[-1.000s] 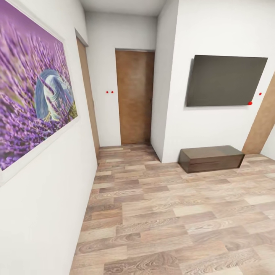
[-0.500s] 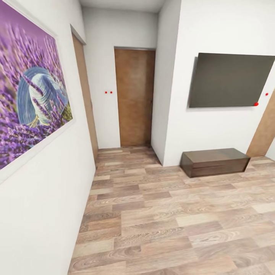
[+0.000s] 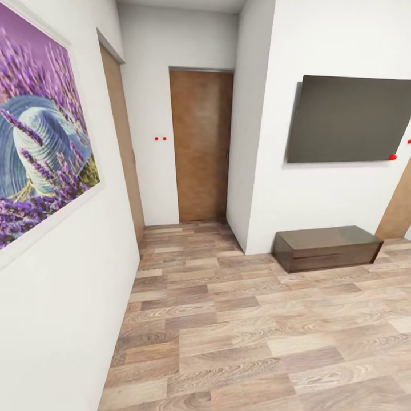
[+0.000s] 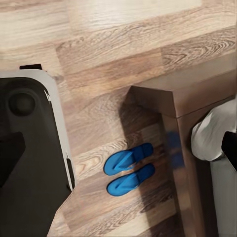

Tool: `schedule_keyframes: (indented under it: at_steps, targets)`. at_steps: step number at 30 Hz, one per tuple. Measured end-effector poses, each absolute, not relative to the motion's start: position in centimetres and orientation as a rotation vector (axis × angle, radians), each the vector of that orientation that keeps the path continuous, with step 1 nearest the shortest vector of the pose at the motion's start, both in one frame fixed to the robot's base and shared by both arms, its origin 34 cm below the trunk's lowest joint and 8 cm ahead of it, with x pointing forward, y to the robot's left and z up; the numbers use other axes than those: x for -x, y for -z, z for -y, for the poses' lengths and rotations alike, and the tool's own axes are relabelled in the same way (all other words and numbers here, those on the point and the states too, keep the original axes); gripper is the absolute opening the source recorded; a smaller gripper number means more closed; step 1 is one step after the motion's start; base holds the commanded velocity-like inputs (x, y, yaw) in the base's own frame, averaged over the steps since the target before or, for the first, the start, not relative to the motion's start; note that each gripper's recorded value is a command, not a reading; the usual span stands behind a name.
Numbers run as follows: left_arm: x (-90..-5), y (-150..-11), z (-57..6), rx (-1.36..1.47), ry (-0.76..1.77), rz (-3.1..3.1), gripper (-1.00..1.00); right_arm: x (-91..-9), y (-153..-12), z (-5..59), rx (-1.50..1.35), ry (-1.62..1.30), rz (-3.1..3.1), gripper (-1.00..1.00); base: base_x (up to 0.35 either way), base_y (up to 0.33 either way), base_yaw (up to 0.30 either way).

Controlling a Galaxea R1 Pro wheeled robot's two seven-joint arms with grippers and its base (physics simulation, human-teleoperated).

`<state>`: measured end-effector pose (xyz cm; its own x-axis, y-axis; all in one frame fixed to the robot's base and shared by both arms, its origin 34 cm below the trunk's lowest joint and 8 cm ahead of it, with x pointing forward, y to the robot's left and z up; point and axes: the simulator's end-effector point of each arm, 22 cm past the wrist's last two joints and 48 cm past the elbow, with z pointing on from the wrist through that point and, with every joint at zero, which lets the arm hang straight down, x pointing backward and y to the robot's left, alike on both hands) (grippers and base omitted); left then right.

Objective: In the bedroom, move the book from the bed onto either nightstand, and place the two sandals side by side next to the bed.

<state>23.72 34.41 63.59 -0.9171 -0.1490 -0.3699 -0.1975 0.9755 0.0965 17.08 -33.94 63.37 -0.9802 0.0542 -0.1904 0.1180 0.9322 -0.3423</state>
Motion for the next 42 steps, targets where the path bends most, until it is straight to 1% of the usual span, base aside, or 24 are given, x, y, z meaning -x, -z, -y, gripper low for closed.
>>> schedule_keyframes:
  at_steps: [9, 14, 23, 42]
  targets:
    - [-23.7, -63.6, -34.4, 0.25, -0.186, -2.755, 1.0, -17.1, -63.4, 33.9, -0.131, 0.532, -2.912, 1.0, 0.321, 0.0, -0.007]
    - [-23.8, -63.6, -34.4, 0.249, -0.186, -2.754, 1.0, -17.1, -63.4, 33.9, -0.131, 0.532, -2.912, 1.0, 0.242, 0.0, -0.124]
    - [-23.8, -63.6, -34.4, 0.249, -0.186, -2.754, 1.0, -17.1, -63.3, 33.9, -0.129, 0.531, -2.913, 1.0, 0.096, 0.0, -0.239]
    - [-23.8, -63.6, -34.4, 0.25, -0.186, -2.754, 1.0, -17.2, -62.9, 32.8, -0.121, 0.439, -2.926, 1.0, 0.028, 0.012, -0.288]
